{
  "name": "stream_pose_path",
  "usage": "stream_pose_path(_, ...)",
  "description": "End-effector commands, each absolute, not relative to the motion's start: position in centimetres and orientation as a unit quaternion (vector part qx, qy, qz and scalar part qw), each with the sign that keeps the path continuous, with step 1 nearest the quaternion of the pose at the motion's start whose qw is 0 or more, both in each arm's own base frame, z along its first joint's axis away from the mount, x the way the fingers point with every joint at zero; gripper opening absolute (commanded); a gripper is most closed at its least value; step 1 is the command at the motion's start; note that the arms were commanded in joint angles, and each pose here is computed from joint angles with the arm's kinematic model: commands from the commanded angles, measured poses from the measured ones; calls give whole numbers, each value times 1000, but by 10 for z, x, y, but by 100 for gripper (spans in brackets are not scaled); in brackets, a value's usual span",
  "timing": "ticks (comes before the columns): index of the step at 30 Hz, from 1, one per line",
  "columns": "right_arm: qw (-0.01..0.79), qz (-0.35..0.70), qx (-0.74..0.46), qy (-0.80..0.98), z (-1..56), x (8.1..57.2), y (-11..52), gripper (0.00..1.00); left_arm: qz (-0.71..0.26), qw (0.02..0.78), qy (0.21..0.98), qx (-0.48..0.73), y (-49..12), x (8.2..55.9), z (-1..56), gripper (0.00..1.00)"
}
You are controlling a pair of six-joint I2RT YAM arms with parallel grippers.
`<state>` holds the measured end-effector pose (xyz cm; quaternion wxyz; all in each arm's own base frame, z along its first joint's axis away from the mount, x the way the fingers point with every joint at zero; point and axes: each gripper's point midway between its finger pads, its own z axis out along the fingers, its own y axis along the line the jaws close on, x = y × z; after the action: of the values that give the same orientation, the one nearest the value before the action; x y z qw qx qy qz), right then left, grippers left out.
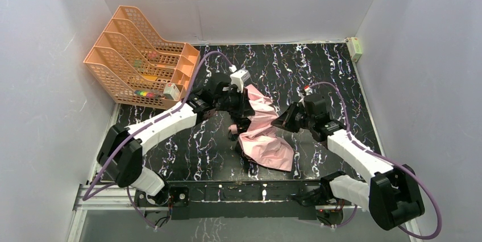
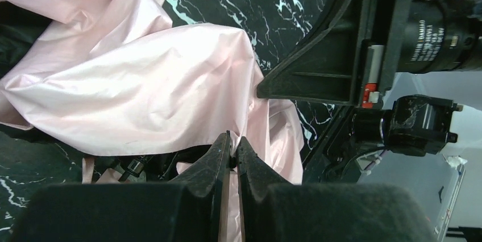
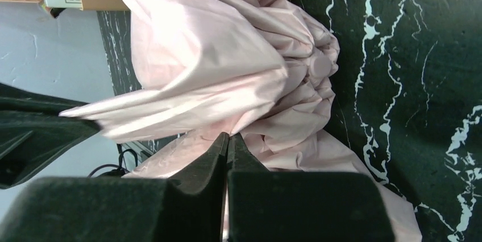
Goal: Put away the umbrella
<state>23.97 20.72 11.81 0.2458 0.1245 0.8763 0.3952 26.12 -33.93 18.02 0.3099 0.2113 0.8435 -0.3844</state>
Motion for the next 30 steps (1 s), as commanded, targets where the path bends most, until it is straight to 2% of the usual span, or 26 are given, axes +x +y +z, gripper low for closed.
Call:
stream_pose_path(1,258,406,121,869,122,232,207,5,-416,301,822,246,-351,258,193,3)
stream_pose_path(6,250,421,134,862,123,212,208,0,-420,290,819,263,-357,258,188,2)
stream_pose_path(11,251,433,138,855,132,189,219,0,-411,295,819,268,-356,261,189,1)
stream_pose_path(13,258,432,145,852,135,186,218,0,-407,299,821,266,-353,261,190,8)
stream_pose_path(15,271,427,155,848,139,187,213,0,-401,303,824,261,-349,260,191,31)
stream_pose_path(18,286,427,161,842,145,191,210,0,-401,302,830,244,-341,253,193,46)
stream_pose_path(23,279,422,153,849,144,193,214,0,-421,336,823,182,-316,236,213,79)
stream_pose_path(25,281,423,150,848,145,195,215,0,-423,349,823,143,-302,231,217,86)
stream_pose_path(27,286,424,144,847,148,195,215,0,-424,355,827,103,-288,224,216,88)
stream_pose_path(30,299,417,129,849,153,197,213,5,-428,350,832,42,-271,213,202,90)
